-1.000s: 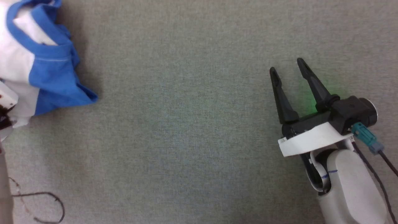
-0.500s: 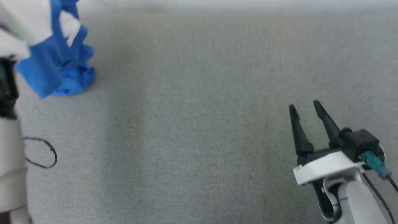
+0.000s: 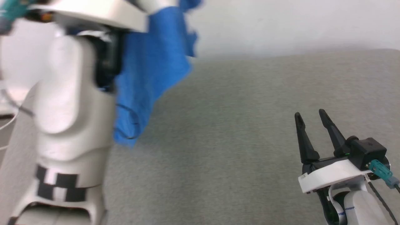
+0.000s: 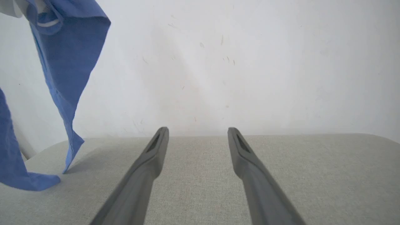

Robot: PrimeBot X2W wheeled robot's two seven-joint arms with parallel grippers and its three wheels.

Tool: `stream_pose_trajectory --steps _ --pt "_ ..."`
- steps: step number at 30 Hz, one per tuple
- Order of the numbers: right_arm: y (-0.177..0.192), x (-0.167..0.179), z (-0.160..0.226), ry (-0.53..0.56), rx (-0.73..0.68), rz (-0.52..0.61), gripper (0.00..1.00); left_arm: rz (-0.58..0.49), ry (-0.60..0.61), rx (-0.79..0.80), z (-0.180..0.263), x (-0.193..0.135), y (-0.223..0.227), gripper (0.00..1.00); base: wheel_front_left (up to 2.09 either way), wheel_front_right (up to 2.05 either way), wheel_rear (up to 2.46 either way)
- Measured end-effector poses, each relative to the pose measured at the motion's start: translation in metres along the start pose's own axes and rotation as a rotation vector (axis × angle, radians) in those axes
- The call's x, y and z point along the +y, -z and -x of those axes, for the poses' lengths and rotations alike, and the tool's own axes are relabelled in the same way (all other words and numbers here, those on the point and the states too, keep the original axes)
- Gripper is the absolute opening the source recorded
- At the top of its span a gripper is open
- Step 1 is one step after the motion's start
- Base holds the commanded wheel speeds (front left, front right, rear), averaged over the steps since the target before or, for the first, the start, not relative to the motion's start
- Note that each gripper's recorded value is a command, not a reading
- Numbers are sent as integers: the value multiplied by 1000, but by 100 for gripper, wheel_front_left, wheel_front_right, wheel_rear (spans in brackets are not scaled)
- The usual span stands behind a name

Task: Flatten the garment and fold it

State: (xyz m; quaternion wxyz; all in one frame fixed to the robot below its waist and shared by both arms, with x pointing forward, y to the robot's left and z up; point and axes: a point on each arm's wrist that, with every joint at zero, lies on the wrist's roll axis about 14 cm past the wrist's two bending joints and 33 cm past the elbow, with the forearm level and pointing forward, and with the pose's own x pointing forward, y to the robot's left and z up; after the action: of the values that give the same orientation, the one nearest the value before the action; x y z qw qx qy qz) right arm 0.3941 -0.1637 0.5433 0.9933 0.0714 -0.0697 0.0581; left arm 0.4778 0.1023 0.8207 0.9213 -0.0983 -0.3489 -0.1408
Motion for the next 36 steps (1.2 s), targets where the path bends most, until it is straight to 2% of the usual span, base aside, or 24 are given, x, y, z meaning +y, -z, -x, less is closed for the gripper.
stream_pose_trajectory --steps 1,2,8,11,14,19,22,25,26,27,31,36 --pt "0 0 0 0 0 0 100 0 0 0 0 0 0 0 0 0 0" --pt "-5 -8 7 25 -9 6 100 71 59 -3 -6 -30 5 0 0 0 0" --pt "-12 -36 29 117 -13 25 100 253 219 115 -5 -109 52 0 0 0 0" --pt "-13 -46 37 150 -11 33 100 289 292 323 22 -144 111 0 0 0 0" --pt "-13 -54 45 180 -6 39 100 267 366 634 80 -172 188 0 0 0 0" --pt "-5 -64 50 213 22 43 100 190 456 1092 189 -182 278 0 0 0 0" --pt "1 -65 50 216 44 43 100 174 480 1286 240 -176 304 0 0 0 0" --pt "5 -62 48 206 56 40 100 203 479 1389 272 -173 311 1 0 0 0" --pt "6 -60 46 200 59 38 100 216 475 1412 278 -172 311 33 0 0 0" --pt "7 -58 45 192 60 36 100 229 473 1422 282 -171 310 100 0 0 0" --pt "7 -49 39 162 61 32 100 269 406 1308 265 -164 301 100 0 0 0" --pt "2 -39 33 128 47 31 100 318 240 921 196 -137 264 100 0 0 0"
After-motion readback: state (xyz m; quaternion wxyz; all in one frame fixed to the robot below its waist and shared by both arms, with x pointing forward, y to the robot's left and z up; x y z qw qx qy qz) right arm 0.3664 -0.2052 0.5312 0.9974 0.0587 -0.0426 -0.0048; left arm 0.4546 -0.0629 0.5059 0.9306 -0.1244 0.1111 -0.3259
